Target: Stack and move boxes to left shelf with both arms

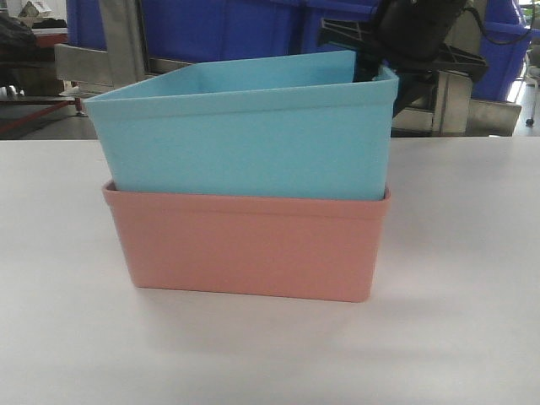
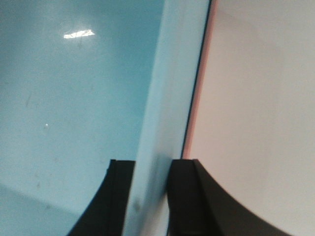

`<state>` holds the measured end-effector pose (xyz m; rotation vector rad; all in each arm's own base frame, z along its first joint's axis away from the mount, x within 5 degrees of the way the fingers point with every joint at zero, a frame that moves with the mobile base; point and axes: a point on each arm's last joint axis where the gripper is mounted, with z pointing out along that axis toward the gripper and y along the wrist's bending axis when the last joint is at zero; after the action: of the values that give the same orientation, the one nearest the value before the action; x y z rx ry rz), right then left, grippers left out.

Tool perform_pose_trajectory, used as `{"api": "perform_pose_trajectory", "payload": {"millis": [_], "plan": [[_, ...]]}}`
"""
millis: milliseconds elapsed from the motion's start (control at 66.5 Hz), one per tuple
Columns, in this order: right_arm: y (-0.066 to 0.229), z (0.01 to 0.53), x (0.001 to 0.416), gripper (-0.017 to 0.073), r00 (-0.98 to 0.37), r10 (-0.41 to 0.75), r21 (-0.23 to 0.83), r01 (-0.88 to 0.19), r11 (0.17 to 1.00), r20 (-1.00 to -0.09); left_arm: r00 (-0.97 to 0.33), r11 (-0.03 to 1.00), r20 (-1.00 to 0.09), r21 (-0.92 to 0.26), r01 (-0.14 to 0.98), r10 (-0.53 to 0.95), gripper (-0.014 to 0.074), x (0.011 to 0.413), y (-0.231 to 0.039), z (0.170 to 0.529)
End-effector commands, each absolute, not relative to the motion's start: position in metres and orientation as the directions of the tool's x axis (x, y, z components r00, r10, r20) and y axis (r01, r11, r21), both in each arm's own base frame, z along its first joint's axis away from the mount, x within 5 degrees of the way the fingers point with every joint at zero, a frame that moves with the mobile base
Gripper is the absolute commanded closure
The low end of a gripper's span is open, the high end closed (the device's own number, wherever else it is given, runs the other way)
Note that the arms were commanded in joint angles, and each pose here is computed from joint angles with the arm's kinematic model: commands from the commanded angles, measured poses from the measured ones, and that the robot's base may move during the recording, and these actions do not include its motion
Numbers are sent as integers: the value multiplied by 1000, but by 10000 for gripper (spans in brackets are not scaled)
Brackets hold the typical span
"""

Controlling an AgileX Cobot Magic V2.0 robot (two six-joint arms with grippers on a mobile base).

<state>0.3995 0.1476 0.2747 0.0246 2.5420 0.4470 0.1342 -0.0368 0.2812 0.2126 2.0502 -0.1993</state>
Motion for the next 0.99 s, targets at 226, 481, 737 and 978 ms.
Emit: {"api": "perform_pose_trajectory", "payload": {"millis": [226,481,737,978], "plan": [[145,320,394,333,-760,162,370,-111,922,-630,-374,969,-927,-62,239,33,602,138,-38,296],[139,331,387,-64,-750,129,331,-125,935,-649,-389,969,-921,-62,238,37,491,137,-38,295],[133,335,380,-53,-766,54,250,-143,958,-641,-405,969,-914,-75,236,28,109,146,-41,314],[134,333,378,-53,-779,24,231,-157,960,-627,-503,971,-863,-80,227,47,70,199,-56,345]]}}
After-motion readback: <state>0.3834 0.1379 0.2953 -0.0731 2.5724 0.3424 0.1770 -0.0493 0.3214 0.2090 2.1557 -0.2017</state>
